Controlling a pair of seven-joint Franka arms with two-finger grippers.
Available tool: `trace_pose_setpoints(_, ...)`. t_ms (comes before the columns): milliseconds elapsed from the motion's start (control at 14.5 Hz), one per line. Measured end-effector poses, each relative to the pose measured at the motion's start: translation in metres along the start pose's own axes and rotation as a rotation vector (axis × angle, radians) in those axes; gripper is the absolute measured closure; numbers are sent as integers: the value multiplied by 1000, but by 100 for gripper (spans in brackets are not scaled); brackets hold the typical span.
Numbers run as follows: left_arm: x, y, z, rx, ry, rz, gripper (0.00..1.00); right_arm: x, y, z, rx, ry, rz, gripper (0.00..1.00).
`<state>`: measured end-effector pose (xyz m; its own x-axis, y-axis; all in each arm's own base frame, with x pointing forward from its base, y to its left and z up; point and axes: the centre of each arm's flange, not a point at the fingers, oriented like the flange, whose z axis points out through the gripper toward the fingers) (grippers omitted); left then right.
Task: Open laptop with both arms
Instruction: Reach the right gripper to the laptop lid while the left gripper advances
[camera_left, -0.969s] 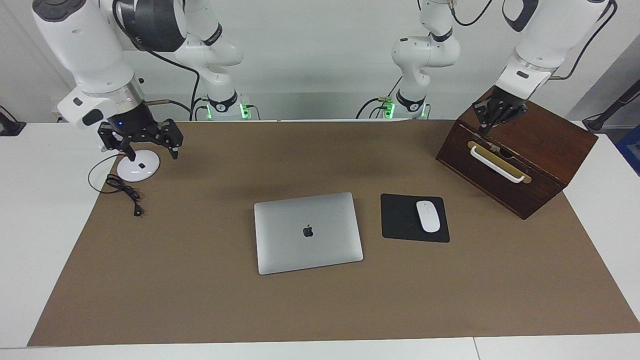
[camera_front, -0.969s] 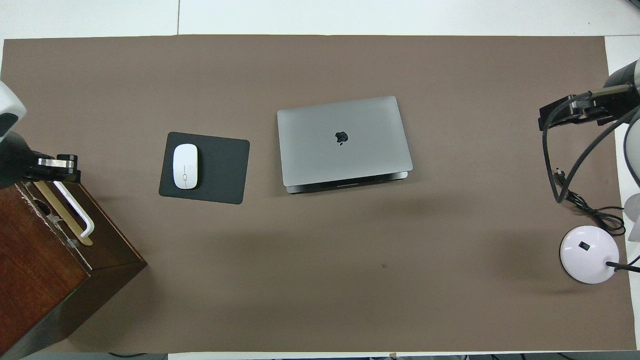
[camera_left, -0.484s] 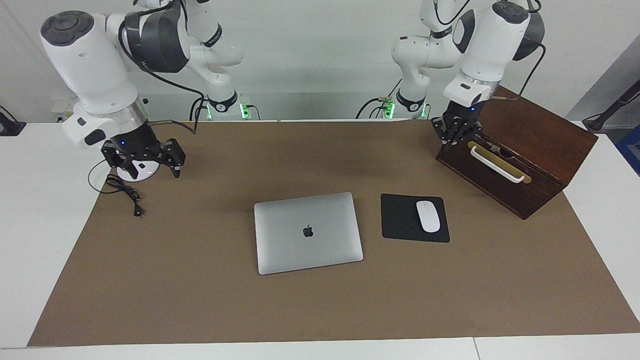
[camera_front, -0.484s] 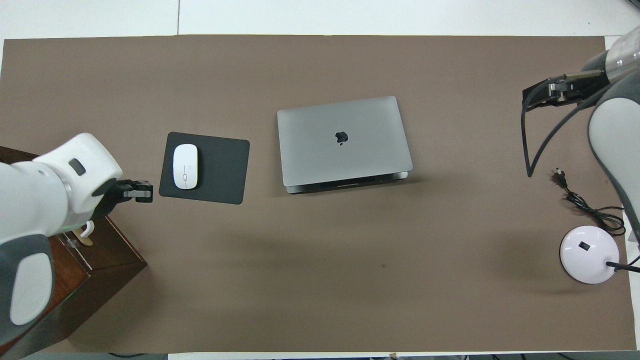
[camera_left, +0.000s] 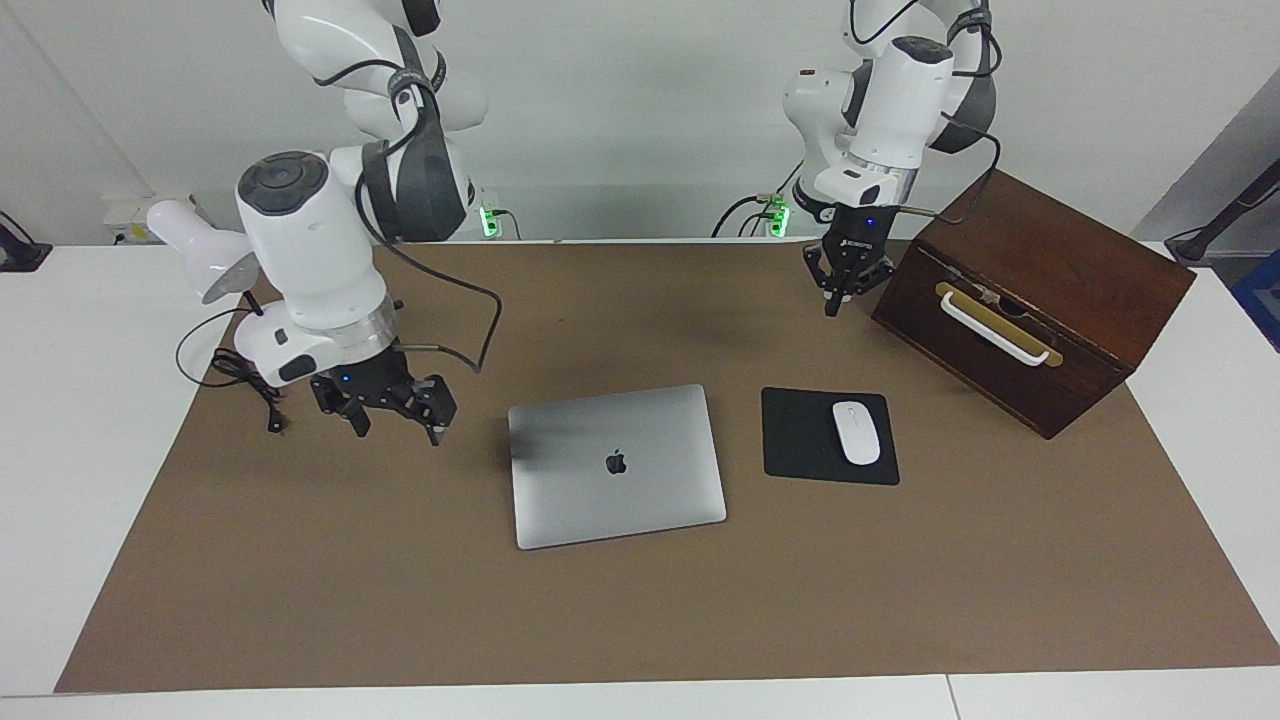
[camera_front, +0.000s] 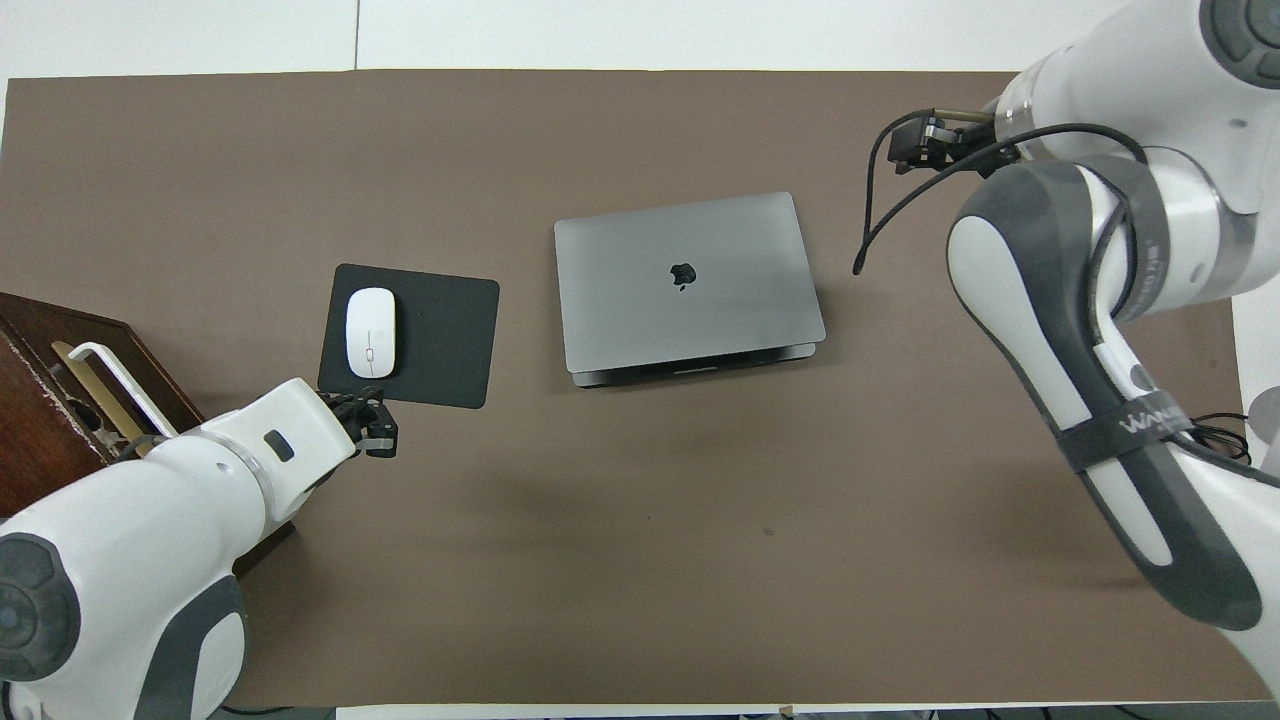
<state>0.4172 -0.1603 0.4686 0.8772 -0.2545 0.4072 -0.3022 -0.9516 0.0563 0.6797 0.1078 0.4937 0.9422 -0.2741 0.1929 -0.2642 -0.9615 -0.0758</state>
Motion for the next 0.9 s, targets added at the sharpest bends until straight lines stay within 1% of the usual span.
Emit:
trace_pose_setpoints(208,-20,15,18,-19,89,28,99,-16,-39,-17,41,30,213,0)
trace_pose_setpoints(346,-36,28,32,-38,134,37,99,-32,-68,-44,110,66,360,0)
trace_pose_setpoints(484,-44,40,44,-55,165,49,99,-50,-89,-55,199,115,467,0)
trace_pose_setpoints(623,-47,54,60,-76,208,56,99,-68,-102,-36,281,163,516,0)
trace_pose_setpoints(692,-50,63,71,-90,227,57,99,-75,-102,-20,306,178,524,0)
trace_pose_setpoints(830,-58,80,96,-112,246,71,99,-84,-97,6,318,185,537,0)
trace_pose_setpoints(899,-63,86,106,-118,245,79,99,-88,-97,13,320,181,556,0)
